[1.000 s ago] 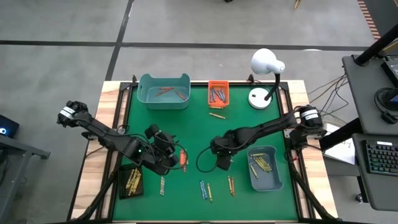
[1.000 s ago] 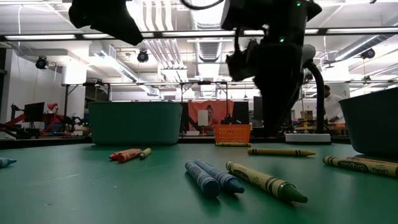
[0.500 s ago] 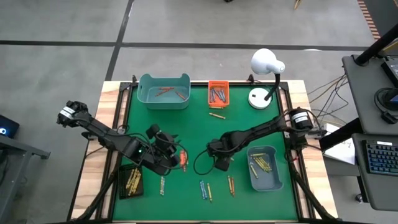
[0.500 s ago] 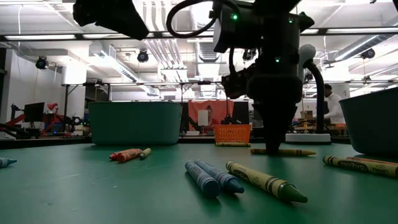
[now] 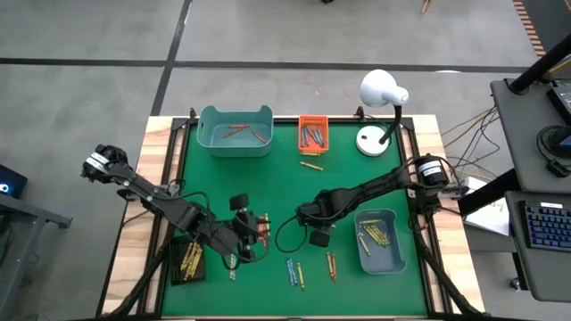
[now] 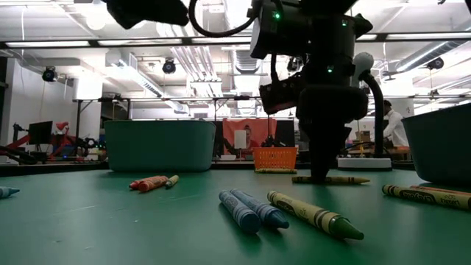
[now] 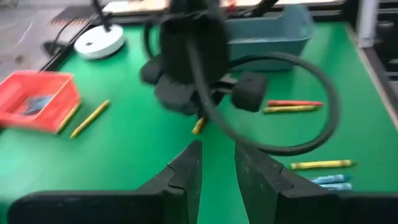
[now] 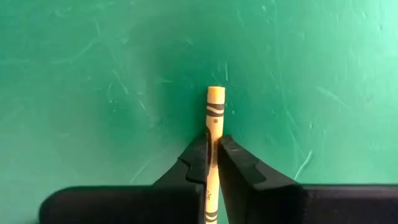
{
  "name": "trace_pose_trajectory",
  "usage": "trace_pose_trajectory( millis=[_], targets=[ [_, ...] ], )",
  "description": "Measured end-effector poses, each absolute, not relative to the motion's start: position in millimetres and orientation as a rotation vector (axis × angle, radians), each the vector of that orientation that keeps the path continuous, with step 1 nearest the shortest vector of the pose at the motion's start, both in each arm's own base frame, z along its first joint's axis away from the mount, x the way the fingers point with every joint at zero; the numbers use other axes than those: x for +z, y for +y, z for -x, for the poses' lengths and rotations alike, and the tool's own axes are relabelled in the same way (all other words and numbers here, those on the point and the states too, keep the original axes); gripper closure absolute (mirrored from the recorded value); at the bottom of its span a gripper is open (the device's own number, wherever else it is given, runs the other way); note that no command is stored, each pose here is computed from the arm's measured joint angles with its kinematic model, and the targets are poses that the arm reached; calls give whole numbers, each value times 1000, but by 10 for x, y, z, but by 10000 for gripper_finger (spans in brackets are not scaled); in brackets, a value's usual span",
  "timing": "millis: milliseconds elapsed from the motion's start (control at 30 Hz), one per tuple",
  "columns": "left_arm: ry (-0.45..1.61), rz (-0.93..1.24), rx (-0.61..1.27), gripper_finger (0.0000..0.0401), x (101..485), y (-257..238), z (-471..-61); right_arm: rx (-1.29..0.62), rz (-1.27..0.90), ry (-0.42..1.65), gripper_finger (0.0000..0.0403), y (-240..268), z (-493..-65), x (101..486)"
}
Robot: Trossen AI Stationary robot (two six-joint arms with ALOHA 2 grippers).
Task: Sort crayons
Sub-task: Put the yellow crayon into the black bin
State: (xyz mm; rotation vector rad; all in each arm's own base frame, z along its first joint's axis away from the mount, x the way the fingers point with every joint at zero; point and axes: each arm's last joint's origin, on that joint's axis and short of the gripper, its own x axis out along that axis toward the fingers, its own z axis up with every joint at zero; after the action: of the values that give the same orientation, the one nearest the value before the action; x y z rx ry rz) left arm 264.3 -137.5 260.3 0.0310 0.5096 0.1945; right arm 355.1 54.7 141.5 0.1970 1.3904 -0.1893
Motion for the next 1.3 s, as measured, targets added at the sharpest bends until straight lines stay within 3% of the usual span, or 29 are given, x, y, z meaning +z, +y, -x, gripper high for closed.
trace_pose_trajectory(
  millis=[100,467,733,933,1300],
  targets=[
    [449,-27,168,323,2581,-1393,-2657,-143,-157,1310,390,543,-3580,1520],
    [127,61,219,318,2338,-1204,-2500,17,-5,637,391,293,-3601,2173],
    [56,99,388,245,2065,-1019,-2356,118,-2,205,391,223,-3553,2306],
    [-25,84,376,218,2094,-957,-2413,122,27,159,391,232,-3619,2280],
    [-35,36,322,247,2126,-967,-2554,139,107,146,391,258,-3619,2302]
  ],
)
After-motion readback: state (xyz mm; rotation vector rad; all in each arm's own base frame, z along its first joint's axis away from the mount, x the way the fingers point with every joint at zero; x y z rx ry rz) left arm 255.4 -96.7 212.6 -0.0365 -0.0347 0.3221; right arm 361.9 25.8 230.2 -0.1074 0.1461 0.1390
